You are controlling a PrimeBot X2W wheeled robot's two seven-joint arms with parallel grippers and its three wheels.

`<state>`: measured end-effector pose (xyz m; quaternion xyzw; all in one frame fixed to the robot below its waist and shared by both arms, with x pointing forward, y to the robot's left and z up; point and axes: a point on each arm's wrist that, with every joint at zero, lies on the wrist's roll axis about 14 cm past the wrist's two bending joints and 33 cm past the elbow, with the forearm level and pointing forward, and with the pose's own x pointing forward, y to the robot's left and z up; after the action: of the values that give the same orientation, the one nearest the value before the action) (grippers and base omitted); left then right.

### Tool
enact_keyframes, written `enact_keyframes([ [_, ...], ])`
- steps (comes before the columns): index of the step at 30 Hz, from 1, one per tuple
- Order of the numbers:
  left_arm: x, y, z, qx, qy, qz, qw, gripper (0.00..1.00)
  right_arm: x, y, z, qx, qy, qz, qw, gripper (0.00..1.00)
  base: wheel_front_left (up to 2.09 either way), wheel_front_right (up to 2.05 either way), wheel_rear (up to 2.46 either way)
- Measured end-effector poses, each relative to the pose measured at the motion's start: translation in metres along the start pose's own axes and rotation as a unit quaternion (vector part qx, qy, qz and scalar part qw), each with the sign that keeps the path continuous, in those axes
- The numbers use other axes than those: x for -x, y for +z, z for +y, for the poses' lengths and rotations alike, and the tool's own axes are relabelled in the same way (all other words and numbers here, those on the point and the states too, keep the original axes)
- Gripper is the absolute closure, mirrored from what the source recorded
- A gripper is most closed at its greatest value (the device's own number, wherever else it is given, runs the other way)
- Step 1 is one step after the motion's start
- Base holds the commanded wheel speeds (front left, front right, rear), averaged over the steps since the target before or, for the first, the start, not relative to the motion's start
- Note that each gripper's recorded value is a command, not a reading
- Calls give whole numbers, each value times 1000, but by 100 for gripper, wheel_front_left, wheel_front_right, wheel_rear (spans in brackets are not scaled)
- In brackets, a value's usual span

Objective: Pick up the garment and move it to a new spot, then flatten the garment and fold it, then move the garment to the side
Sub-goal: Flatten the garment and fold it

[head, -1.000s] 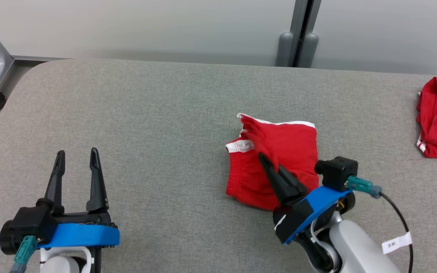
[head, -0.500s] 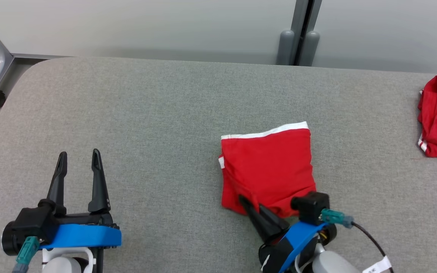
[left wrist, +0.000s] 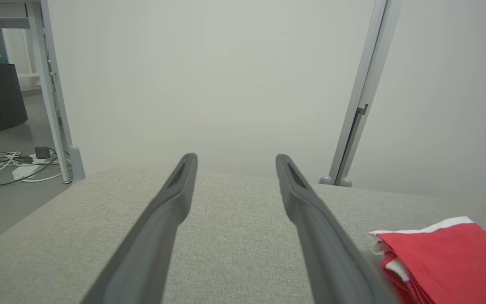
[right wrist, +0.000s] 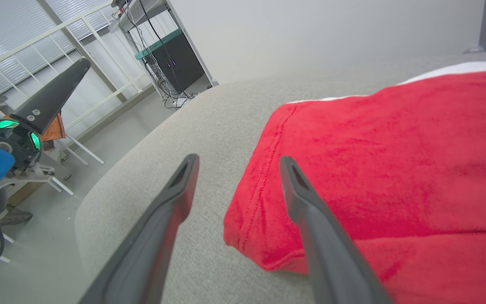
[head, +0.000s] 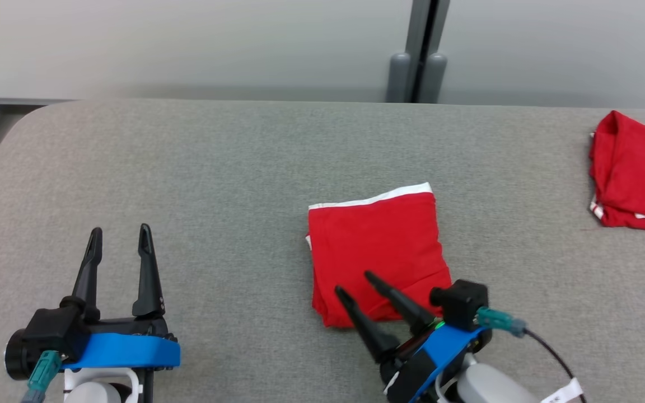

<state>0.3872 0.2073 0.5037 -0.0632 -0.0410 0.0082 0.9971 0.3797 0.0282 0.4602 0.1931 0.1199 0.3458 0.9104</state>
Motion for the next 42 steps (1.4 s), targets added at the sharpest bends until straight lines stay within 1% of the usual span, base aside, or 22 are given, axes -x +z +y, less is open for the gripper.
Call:
enact_keyframes([
  [4,-2,-2,-4,-3,-7,2,1000,0,7,28,-20,7,-31,-48,998,0,0,0,0],
  [8,-7,-4,-12,-3,-21,5,1000,0,21,62,-46,26,-71,-98,992,0,0,0,0],
  [12,-8,-9,-22,-5,-37,12,999,0,44,96,-72,51,-120,-150,980,0,0,0,0],
  [17,-12,-10,-29,-7,-47,11,999,0,78,114,-98,86,-181,-180,963,0,0,0,0],
  [26,-3,-16,-31,-15,-51,23,998,0,130,116,-120,105,-261,-202,938,0,0,0,0],
  [30,2,-17,-28,-17,-46,26,998,0,143,112,-121,114,-279,-202,932,0,0,0,0],
  [36,13,-20,-22,-22,-33,32,999,0,148,108,-113,133,-284,-199,928,0,0,0,0],
  [42,17,-21,-20,-26,-29,34,999,0,141,105,-107,147,-280,-186,930,0,0,0,0],
])
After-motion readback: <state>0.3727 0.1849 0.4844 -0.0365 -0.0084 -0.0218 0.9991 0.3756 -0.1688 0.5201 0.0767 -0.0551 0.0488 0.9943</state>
